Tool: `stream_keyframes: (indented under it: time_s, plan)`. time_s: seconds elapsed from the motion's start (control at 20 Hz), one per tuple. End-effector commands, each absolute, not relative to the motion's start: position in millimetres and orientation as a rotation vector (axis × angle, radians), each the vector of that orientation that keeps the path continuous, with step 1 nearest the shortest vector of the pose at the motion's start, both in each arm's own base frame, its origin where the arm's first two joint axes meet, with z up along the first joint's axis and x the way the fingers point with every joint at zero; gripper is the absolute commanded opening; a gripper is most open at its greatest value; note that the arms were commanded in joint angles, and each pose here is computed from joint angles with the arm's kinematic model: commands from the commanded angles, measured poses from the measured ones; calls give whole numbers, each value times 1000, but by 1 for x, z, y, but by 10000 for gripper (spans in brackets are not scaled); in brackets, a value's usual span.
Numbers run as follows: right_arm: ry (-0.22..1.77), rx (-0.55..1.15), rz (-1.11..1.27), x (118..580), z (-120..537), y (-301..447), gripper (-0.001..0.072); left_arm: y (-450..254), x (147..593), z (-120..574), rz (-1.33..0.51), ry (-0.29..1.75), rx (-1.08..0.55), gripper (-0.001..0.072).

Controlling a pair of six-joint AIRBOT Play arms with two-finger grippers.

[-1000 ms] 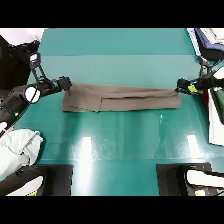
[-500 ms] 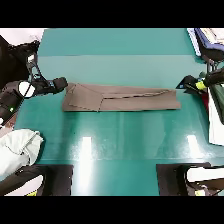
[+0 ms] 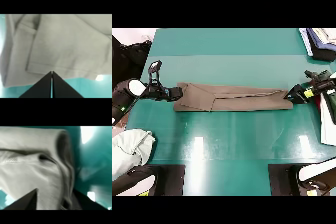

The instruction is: Fold the shirts.

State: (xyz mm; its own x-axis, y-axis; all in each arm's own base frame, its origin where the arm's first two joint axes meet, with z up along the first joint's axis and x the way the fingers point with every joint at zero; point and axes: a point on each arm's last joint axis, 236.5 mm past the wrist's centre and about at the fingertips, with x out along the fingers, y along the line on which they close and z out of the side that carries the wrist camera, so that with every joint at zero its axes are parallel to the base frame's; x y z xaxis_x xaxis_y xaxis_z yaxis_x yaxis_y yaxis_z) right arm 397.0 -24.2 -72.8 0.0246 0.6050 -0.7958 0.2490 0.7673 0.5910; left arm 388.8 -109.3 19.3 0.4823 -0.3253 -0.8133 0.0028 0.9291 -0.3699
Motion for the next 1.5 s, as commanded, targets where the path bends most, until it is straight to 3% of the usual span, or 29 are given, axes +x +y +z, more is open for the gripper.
stream_keyframes:
  time_s: [0.0,0.1,0.15,0.5,0.85,1.05,1.45]
  plan:
    - [1560,667,359,403,-86,-10,352,-130,381,23,-275,1081,-399,32]
    - [1534,618,399,407,-84,-5,65,-144,375,23,-309,1091,-377,32]
    - [1514,604,429,409,-80,0,15,-155,373,24,-334,1089,-362,31]
    - [1211,685,607,442,34,44,10,-256,395,21,-518,1120,-256,30]
    - [974,453,851,445,177,146,10,-361,437,-26,-657,1202,-163,31]
    - [924,369,944,433,212,197,10,-361,444,-56,-623,1244,-152,31]
    - [925,321,1042,412,218,248,10,-336,463,-28,-592,1188,-146,30]
